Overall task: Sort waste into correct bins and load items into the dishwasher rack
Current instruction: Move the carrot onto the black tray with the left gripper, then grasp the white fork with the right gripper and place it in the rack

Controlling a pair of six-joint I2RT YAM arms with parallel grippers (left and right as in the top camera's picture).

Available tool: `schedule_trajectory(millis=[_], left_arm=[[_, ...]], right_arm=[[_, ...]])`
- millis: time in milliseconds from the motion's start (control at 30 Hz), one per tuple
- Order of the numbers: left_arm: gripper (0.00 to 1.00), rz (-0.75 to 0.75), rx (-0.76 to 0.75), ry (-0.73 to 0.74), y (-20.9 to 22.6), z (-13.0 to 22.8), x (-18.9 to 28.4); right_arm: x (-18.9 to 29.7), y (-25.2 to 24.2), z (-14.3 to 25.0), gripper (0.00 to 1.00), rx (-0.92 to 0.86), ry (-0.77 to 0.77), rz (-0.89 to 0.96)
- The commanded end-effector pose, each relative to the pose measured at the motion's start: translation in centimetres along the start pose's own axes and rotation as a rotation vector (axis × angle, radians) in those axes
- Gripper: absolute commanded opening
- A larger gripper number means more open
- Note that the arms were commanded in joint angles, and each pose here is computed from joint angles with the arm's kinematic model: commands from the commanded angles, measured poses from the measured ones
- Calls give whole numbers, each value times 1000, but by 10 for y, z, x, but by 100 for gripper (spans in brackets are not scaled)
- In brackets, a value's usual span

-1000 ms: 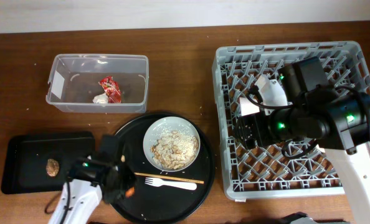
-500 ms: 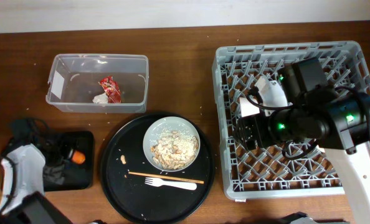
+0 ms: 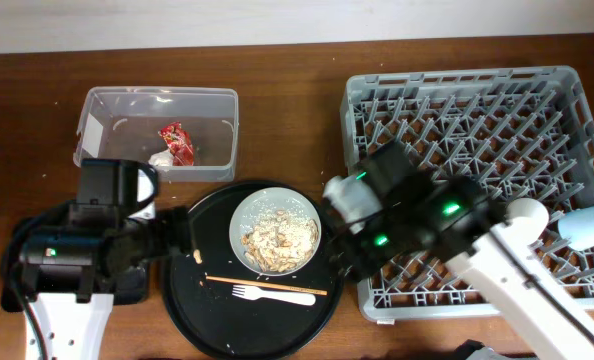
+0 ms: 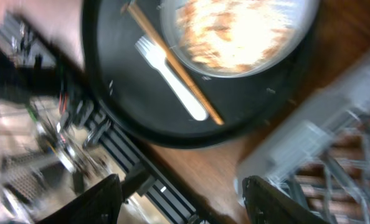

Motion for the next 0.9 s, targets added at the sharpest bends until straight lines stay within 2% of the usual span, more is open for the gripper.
schedule_trajectory(millis=[0,67,100,133,167,200,267,333,367,400,567,767,867], left_arm=[[87,-97,198,-131,20,-14,32],[87,-77,174,-163,21,-7,52],[87,-32,86,-133,17,-4,52],[87,-62,89,-106,19,0,52],[92,-81,89,-105,21,1,52],[93,-80,89,-109,21,0,52],[97,-79,89,-118,21,-1,52],[99,-79,89,-119,21,-1,52],[99,-79,89,-119,21,-1,52],[99,-79,89,-119,21,-1,52],[99,-79,89,-119,21,-1,52],[99,-79,89,-120,21,-2,52],[99,-79,89,-124,21,-2,52]], right_arm=[[-51,27,8,68,223,96,85],[-91,29,0,67,99,158,100],[-102,25,-9,67,26,144,104],[-107,26,-15,68,17,129,55],[-113,28,-15,68,101,149,43],[-123,31,-9,68,262,212,36],[-154,40,2,68,414,327,37],[-193,43,12,64,468,434,107],[-203,42,12,59,470,448,118],[-211,40,11,59,469,454,120],[-220,42,-3,60,504,345,144],[-232,25,22,60,474,457,157],[-238,21,20,61,492,409,191]])
Point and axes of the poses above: each gripper's point midway between its finger pads, its own x axis back along the fingers, its own y axis along the line the jaws close on, z = x × y, the point moved 10 cm from there along x, back along the fingers, and after that the axes turned 6 degrees about -x, right-handed, at the moved point
